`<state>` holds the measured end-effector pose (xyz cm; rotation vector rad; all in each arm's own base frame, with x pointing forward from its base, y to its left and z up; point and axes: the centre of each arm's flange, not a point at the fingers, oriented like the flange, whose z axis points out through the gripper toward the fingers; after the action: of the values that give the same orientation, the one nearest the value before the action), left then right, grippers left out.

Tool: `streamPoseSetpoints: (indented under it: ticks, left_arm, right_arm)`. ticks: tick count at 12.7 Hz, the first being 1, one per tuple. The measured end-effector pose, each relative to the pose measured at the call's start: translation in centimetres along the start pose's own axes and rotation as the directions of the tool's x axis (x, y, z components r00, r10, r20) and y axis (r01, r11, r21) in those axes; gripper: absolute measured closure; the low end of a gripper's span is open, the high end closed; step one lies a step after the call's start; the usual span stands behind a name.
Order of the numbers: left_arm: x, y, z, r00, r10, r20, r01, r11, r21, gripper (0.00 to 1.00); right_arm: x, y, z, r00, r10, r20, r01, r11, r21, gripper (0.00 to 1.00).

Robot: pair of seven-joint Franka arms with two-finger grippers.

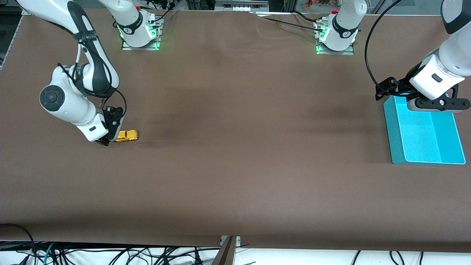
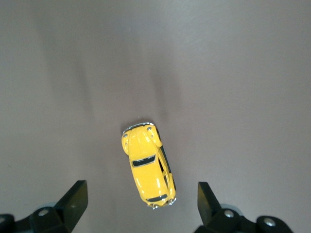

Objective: Wind and store yellow beetle car
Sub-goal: 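Lower the right gripper and close it on the yellow car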

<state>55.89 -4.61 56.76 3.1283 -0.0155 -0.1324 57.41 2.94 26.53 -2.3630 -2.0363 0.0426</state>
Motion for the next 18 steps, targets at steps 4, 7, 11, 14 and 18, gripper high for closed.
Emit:
streamPoseSetpoints:
  ticks: [4,7,11,14,18]
  left_arm:
    - [0.0,0.0,0.0,1.0,0.0,0.0,0.0,1.0,0.0,0.0]
    - [0.0,0.0,0.0,1.0,0.0,0.0,0.0,1.0,0.0,0.0]
    - [0.0,0.0,0.0,1.0,-0.001,0.0,0.001,1.0,0.0,0.0]
    - [0.0,0.0,0.0,1.0,-0.001,0.0,0.001,1.0,0.0,0.0]
    - [0.0,0.0,0.1,1.0,-0.002,0.001,0.002,1.0,0.0,0.0]
  right_arm:
    - [-0.8,0.4,2.6,0.996,-0.086,-0.005,0.086,0.996,-0.025,0.0]
    - [-0.7,0.4,3.4,0.99,-0.139,-0.005,0.139,0.989,-0.049,0.0]
    - [-1.1,-0.5,5.6,0.989,-0.147,-0.006,0.146,0.988,-0.055,0.0]
    - [-1.7,-1.2,6.5,0.99,-0.144,-0.006,0.143,0.988,-0.056,0.01]
    - [-1.8,-1.2,6.5,0.99,-0.143,-0.006,0.142,0.988,-0.056,0.25]
